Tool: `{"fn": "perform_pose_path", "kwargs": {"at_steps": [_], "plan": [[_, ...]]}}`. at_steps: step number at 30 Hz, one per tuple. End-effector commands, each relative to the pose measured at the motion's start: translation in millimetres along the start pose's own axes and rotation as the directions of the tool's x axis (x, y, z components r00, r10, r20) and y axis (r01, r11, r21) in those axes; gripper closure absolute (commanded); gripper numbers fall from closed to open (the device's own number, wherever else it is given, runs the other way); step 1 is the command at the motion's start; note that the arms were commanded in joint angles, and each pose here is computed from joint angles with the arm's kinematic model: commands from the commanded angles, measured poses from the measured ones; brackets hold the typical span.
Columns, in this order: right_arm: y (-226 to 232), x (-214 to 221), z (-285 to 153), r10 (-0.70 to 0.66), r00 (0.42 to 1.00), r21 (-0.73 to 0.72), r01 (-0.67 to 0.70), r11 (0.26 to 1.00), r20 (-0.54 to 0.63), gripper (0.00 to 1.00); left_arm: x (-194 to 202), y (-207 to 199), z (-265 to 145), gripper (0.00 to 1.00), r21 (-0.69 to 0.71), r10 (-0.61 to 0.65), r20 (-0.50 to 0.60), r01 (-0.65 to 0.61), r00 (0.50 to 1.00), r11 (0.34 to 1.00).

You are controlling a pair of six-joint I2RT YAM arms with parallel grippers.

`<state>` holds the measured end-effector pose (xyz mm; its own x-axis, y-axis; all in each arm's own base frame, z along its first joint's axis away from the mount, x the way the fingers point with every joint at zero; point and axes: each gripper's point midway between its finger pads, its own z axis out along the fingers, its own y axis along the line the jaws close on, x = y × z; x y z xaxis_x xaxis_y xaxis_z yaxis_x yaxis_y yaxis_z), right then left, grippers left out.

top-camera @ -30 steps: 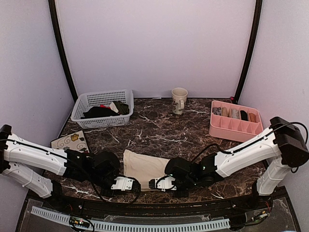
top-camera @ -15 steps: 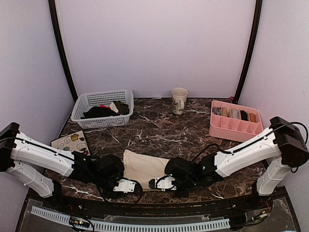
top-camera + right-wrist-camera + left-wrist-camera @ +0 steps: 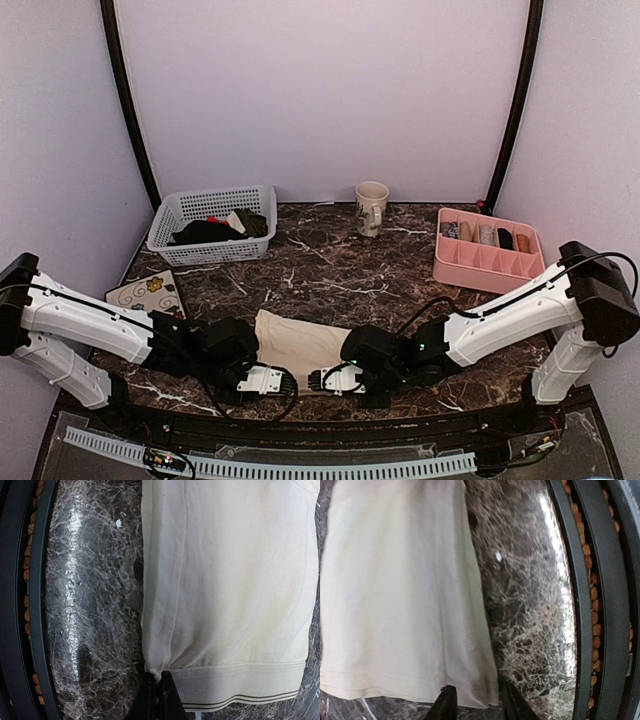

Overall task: Roll the underwear
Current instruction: Pick up the underwear from the center of the board.

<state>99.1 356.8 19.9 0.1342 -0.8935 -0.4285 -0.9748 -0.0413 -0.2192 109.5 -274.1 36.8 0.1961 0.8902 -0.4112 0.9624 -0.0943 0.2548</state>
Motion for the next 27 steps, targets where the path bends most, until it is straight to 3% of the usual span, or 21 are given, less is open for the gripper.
{"fn": "perform_pose_path", "kwargs": {"at_steps": [1,7,11,15,27], "plan": [[13.7,28.4,3.7,-0.025,0.994,-0.044,0.020,0.999,-0.108,1.00,25.6,-18.0,17.2,0.66,0.080,0.013,-0.107,-0.004,0.994,0.997],[13.6,29.3,3.6,-0.030,0.993,-0.046,0.025,0.999,-0.115,1.00,44.5,-29.4,26.0,0.69,0.113,0.004,-0.167,0.015,0.986,0.993],[14.0,27.9,1.5,-0.028,0.993,-0.053,0.022,0.998,-0.111,1.00,41.0,-28.2,24.0,0.89,0.120,0.005,-0.168,0.015,0.986,0.993],[18.5,21.1,-4.1,-0.015,0.995,-0.085,0.007,0.996,-0.098,1.00,31.8,-31.3,13.1,1.00,0.149,0.006,-0.134,0.014,0.991,0.989],[29.6,-0.5,-36.9,0.079,0.996,-0.172,-0.083,0.982,-0.030,1.00,-9.3,-28.7,-27.5,1.00,0.172,-0.035,0.046,0.027,0.998,0.985]]}}
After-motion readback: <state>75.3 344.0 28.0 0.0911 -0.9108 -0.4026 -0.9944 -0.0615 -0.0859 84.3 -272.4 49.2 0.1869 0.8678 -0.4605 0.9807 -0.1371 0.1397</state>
